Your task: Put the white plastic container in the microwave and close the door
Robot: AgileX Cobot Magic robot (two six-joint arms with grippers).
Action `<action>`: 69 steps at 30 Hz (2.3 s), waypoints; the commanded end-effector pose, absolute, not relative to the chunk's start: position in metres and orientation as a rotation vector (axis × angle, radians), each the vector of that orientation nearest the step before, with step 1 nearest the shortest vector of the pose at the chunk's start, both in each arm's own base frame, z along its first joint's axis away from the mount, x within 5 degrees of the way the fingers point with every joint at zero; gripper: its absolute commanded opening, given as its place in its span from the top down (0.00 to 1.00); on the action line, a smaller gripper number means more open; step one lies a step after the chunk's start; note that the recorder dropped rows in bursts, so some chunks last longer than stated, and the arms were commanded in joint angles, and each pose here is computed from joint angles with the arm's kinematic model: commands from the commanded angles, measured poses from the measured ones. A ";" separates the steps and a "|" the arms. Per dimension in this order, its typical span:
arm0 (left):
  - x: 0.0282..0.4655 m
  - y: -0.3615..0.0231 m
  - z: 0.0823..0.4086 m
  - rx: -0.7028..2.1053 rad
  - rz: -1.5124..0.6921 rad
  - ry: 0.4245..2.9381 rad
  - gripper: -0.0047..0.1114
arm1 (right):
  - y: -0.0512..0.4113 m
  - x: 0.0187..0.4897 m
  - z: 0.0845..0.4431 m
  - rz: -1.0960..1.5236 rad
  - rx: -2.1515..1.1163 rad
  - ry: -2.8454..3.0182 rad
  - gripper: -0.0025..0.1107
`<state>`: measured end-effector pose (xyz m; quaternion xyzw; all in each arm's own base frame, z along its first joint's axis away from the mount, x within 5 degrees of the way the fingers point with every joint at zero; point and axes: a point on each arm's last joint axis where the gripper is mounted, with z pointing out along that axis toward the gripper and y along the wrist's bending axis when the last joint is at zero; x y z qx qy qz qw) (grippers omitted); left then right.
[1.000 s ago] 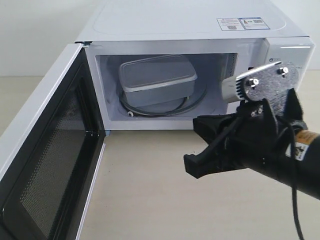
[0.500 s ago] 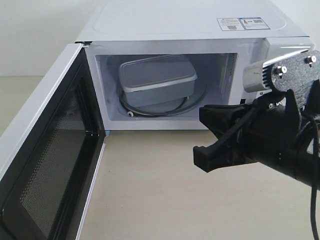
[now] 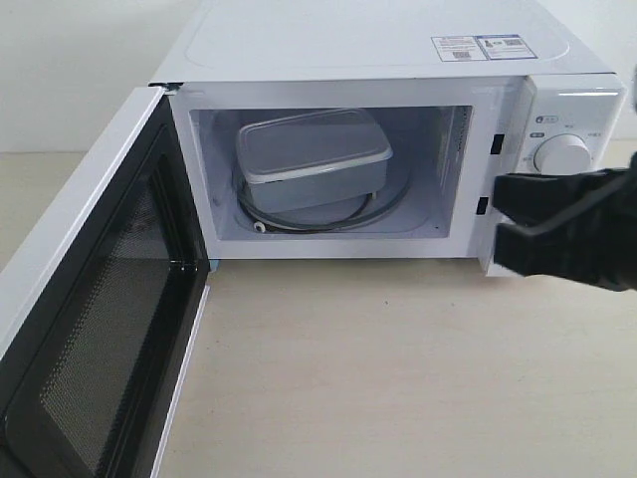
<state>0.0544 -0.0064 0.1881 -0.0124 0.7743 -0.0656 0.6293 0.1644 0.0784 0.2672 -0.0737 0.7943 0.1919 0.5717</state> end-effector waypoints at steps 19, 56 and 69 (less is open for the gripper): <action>0.054 -0.006 0.187 -0.037 -0.156 1.774 0.92 | 0.002 0.074 0.213 0.176 0.144 1.666 0.97; 0.054 -0.006 0.187 -0.037 -0.156 1.774 0.92 | 0.003 0.054 0.184 0.057 -0.004 1.811 0.97; 0.054 -0.006 0.187 -0.037 -0.156 1.774 0.92 | 0.003 0.054 0.184 0.057 -0.004 1.809 0.97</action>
